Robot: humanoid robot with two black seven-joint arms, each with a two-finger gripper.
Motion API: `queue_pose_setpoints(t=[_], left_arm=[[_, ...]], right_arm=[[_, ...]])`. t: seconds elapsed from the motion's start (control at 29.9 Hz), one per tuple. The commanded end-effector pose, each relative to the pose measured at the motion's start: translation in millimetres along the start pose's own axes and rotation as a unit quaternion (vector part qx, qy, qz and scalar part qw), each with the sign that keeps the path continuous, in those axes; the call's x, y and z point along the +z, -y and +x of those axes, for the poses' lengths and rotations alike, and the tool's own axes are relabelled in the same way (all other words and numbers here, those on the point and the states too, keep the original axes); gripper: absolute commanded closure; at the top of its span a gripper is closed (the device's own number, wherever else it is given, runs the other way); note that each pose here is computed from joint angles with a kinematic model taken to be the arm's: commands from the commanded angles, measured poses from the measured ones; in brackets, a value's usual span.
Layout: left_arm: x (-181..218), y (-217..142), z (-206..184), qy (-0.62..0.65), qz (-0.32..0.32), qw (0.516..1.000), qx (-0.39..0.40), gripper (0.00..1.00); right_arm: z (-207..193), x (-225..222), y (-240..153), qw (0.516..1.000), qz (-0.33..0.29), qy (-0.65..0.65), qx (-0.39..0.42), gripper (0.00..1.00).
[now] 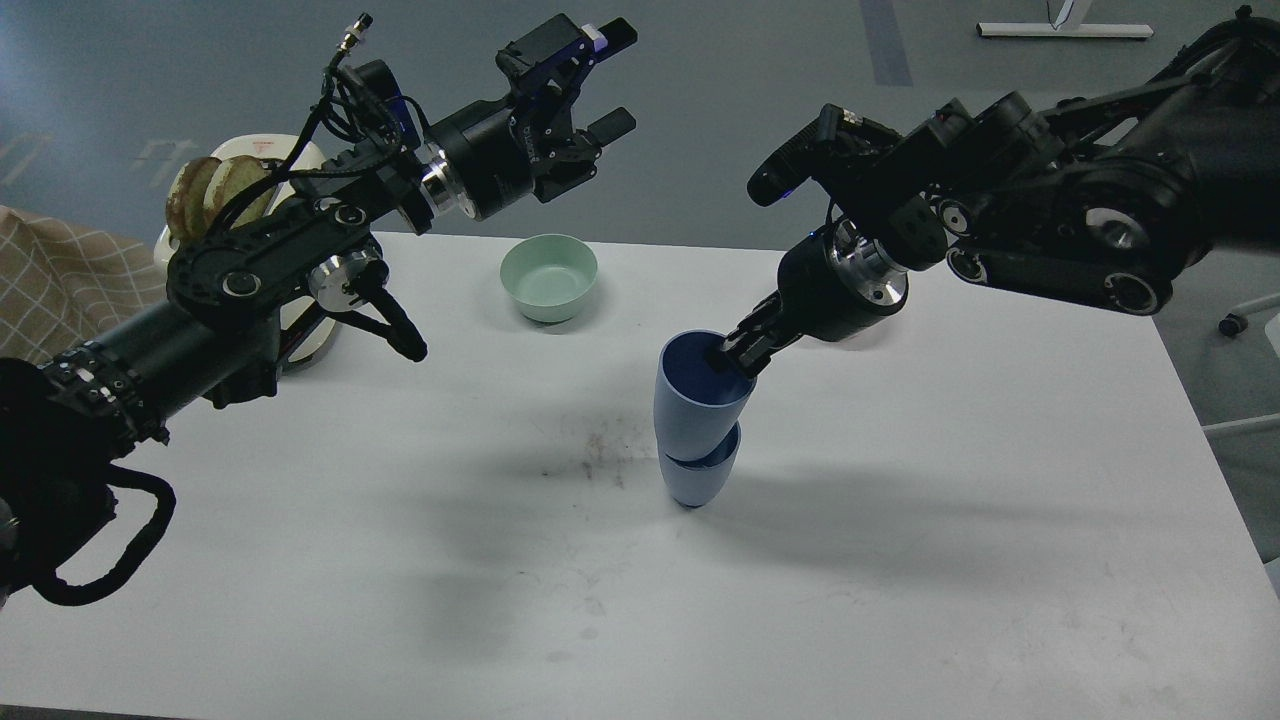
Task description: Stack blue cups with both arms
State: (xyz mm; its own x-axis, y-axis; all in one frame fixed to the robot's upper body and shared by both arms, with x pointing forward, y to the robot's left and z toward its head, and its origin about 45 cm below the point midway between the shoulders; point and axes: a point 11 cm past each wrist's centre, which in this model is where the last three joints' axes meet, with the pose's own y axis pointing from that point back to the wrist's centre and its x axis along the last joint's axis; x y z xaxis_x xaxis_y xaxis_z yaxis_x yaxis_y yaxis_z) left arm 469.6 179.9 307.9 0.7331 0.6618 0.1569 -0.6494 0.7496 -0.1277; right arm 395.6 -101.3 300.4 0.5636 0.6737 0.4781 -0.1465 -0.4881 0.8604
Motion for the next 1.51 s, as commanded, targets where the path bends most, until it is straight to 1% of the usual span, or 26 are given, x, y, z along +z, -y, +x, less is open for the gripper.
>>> queue_pose_setpoints(t=[0.0, 0.4, 0.43, 0.54, 0.57, 0.64, 0.77, 0.87, 0.9, 0.97, 1.0, 1.04, 1.07, 1.1, 1.17, 1.24, 1.3, 1.37, 1.47], left_arm=[[-0.1, 0.5, -0.6, 0.0, 0.0, 1.0, 0.0, 0.02], [-0.4, -1.3, 1.0, 0.0, 0.001, 1.0, 0.001, 0.02], [-0.4, -1.3, 0.8, -0.001, 0.001, 1.0, 0.001, 0.02], [-0.4, -1.3, 0.8, -0.001, 0.001, 1.0, 0.001, 0.02], [0.2, -0.9, 0.9, 0.0, 0.0, 1.0, 0.0, 0.02], [-0.5, -1.3, 0.6, -0.001, 0.001, 1.0, 0.0, 0.02], [0.3, -1.4, 1.4, 0.0, 0.0, 1.0, 0.0, 0.02], [0.5, -2.3, 2.5, 0.001, 0.001, 1.0, 0.001, 0.02], [-0.1, -3.1, 3.0, 0.001, 0.002, 1.0, 0.002, 0.02], [-0.1, -3.1, 3.0, 0.001, 0.002, 1.0, 0.002, 0.02], [0.6, -2.8, 3.4, 0.003, 0.002, 1.0, 0.003, 0.02], [-0.3, -3.3, 3.8, 0.003, 0.003, 1.0, 0.005, 0.02], [-0.3, -3.3, 4.0, 0.002, 0.002, 1.0, 0.006, 0.02], [0.4, -3.3, 4.6, 0.002, 0.001, 1.0, 0.007, 0.02], [1.3, -3.9, 6.7, 0.001, -0.002, 1.0, 0.012, 0.02], [6.6, -5.8, 16.0, 0.001, -0.014, 0.999, 0.035, 0.02], [8.4, -7.1, 20.3, 0.0, -0.018, 0.999, 0.046, 0.02], [8.3, -7.6, 22.0, 0.001, -0.018, 0.999, 0.051, 0.02], [1.7, -14.6, 34.3, 0.005, -0.009, 0.997, 0.08, 0.02]], right_arm=[[-3.6, 2.9, 0.1, 1.0, -0.005, 0.001, -0.006, 1.0], [-1.8, 5.8, -1.4, 1.0, -0.009, 0.001, -0.002, 1.0], [-1.6, 6.2, -1.6, 1.0, -0.01, 0.0, -0.002, 0.99], [-1.5, 6.1, -1.6, 1.0, -0.01, 0.001, -0.002, 0.85], [-1.9, 6.4, -1.6, 1.0, -0.01, 0.001, -0.002, 0.82], [-2.3, 6.8, -1.6, 1.0, -0.011, 0.001, -0.003, 0.7], [-2.2, 6.7, -1.6, 1.0, -0.01, 0.002, -0.003, 0.61], [-0.6, 7.8, -3.1, 1.0, -0.011, 0.005, 0.002, 0.51], [2.6, 10.0, -6.2, 1.0, -0.012, 0.011, 0.011, 0.46], [11.4, 14.4, -13.9, 0.999, -0.016, 0.02, 0.03, 0.39], [19.7, 19.2, -24.6, 0.998, -0.019, 0.033, 0.053, 0.28], [29.1, 23.3, -37.1, 0.995, -0.018, 0.046, 0.081, 0.14], [34.4, 25.9, -45.1, 0.994, -0.019, 0.052, 0.097, 0.07], [44.1, 32.7, -63.4, 0.989, -0.021, 0.064, 0.131, 0.01], [50.3, 41.3, -80.5, 0.984, -0.024, 0.075, 0.162, 0.0], [55.5, 62.8, -115.7, 0.97, -0.039, 0.098, 0.22, 0.0], [54.1, 79.8, -141.5, 0.956, -0.048, 0.12, 0.262, 0.0], [44.4, 93.0, -151.2, 0.947, -0.048, 0.143, 0.283, 0.0], [33.2, 114.5, -163.7, 0.917, -0.029, 0.189, 0.349, 0.0]])
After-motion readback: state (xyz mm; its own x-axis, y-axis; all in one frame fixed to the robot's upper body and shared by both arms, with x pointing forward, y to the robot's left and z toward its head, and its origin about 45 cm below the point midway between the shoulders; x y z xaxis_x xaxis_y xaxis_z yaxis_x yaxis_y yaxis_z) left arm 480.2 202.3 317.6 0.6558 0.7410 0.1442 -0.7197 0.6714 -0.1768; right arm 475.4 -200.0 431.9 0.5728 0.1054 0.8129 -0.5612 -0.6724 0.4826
